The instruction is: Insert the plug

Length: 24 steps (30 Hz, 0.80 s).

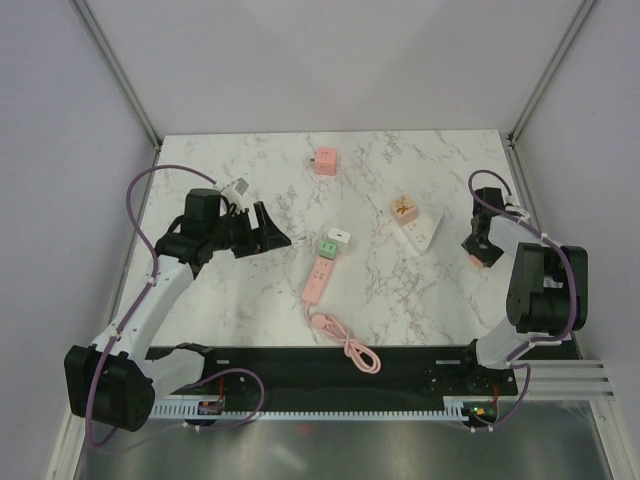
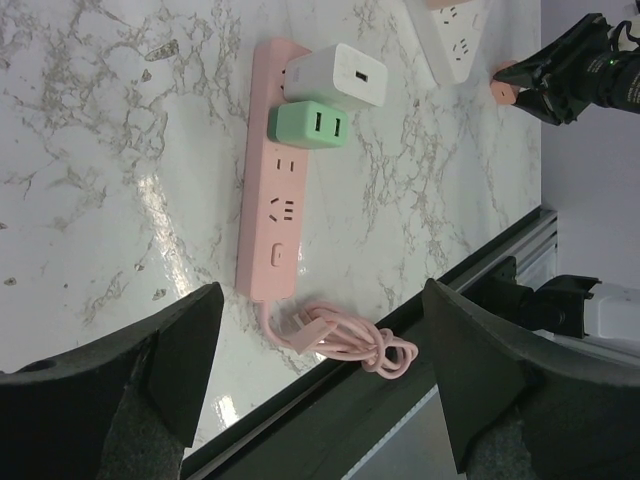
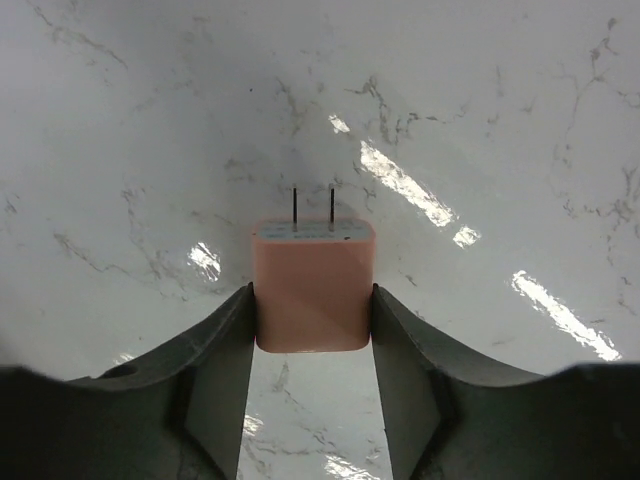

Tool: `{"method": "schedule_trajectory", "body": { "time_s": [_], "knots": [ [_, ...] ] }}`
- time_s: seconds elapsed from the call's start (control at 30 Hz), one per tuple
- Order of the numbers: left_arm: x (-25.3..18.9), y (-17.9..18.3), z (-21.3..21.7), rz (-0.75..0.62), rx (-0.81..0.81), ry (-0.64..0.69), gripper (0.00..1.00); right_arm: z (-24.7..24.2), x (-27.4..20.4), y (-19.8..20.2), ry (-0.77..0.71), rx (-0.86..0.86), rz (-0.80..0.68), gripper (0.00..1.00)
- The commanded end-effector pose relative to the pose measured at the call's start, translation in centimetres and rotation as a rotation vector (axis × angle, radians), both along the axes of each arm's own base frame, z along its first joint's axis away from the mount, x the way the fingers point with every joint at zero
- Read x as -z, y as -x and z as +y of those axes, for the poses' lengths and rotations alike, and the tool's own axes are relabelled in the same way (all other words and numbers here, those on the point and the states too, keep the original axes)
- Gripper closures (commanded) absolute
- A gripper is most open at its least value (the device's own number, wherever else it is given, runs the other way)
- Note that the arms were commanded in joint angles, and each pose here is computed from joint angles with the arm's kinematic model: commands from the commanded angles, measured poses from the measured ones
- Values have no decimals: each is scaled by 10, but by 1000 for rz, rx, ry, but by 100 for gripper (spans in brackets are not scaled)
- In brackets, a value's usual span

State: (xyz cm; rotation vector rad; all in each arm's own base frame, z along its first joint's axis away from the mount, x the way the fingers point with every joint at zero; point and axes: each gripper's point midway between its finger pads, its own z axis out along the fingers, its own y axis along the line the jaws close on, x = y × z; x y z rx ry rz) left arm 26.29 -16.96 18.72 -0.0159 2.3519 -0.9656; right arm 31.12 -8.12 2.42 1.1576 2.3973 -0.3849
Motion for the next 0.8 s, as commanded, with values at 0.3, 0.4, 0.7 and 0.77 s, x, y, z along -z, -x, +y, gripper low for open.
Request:
{"method": "schedule_trajectory", "body": {
  "time_s": [0.3, 0.4, 0.7, 0.77],
  "knots": [
    [-25, -2, -14, -90, 79, 79, 18, 119, -84, -36, -322, -721, -319, 100],
    [-32, 2, -27, -52, 132, 139, 19, 153, -126, -28, -261, -917, -400, 100],
    [-81, 1, -55, -43, 236, 252, 20, 282, -213, 41, -275, -1503, -610, 100],
    [-86, 6, -64, -15, 265, 280, 20, 295, -221, 49, -271, -1552, -646, 100]
  ]
}}
